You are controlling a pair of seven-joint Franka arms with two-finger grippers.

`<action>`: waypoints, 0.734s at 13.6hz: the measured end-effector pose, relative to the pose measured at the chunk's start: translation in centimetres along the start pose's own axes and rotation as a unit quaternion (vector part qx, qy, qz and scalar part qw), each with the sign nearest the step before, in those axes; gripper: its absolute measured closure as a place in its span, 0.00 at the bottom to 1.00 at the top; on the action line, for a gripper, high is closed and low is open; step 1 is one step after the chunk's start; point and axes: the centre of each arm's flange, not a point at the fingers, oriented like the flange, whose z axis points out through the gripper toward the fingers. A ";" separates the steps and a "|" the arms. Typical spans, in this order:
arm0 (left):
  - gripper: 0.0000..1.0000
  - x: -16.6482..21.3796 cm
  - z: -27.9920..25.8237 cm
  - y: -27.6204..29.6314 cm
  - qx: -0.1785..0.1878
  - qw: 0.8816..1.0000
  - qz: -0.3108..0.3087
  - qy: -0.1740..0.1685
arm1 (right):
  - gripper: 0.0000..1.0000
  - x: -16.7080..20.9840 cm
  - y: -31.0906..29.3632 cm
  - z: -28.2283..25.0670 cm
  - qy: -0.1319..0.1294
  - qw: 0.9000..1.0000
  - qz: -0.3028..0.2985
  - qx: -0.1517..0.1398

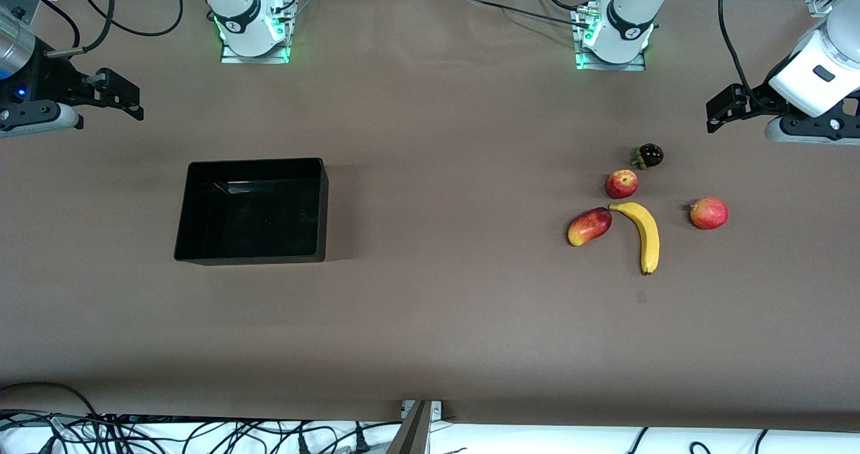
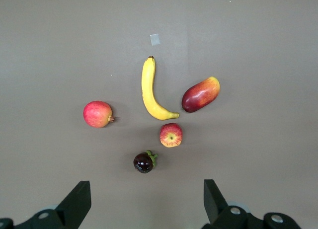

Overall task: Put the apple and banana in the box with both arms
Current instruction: 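Reach the right gripper toward the rim of the black box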

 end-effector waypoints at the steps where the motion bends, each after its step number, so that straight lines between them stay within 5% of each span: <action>1: 0.00 0.0 0.0 0.0 0.000 1.000 0.000 0.000 | 0.00 0.0 0.0 0.1 -0.001 1.000 0.000 0.000; 10: 0.00 0.0 0.0 0.1 0.000 1.000 0.001 0.000 | 0.00 1.8 0.3 5.2 -0.022 1.000 0.001 0.002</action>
